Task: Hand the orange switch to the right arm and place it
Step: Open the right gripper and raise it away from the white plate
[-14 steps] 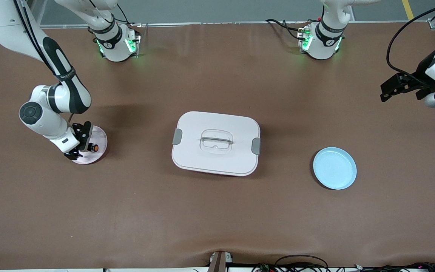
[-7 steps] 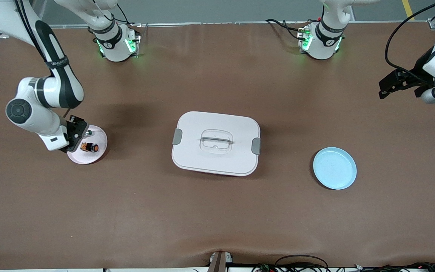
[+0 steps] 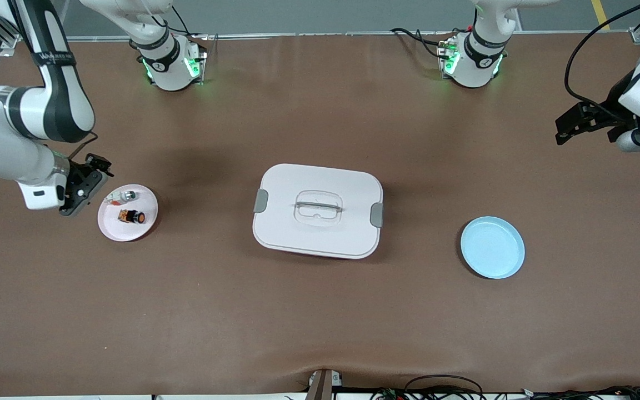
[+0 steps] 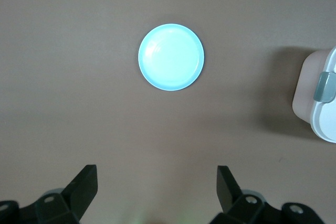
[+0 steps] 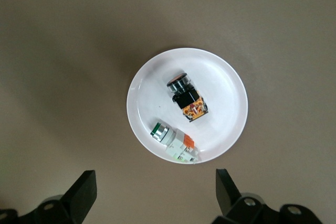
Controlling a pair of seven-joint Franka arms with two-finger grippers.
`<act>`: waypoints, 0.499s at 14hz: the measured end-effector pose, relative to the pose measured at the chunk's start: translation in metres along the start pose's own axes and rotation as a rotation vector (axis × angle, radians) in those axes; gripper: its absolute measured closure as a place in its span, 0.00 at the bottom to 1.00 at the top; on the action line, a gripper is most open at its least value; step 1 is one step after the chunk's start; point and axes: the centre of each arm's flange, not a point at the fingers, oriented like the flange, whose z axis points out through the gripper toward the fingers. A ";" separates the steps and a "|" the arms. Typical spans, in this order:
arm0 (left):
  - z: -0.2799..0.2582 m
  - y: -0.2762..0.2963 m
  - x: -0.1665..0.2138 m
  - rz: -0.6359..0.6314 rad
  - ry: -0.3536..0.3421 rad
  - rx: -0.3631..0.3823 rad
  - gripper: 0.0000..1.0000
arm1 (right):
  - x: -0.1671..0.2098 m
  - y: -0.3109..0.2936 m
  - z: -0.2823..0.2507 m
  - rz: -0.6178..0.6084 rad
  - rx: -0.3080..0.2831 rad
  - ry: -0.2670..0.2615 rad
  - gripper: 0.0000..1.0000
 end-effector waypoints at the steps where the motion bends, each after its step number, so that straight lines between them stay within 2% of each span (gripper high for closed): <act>1: 0.000 0.000 -0.001 0.000 -0.001 0.000 0.00 | -0.003 -0.003 -0.012 0.046 0.000 -0.001 0.00; 7: 0.001 0.000 -0.002 0.000 -0.003 0.001 0.00 | -0.027 -0.028 -0.068 0.289 0.021 -0.023 0.00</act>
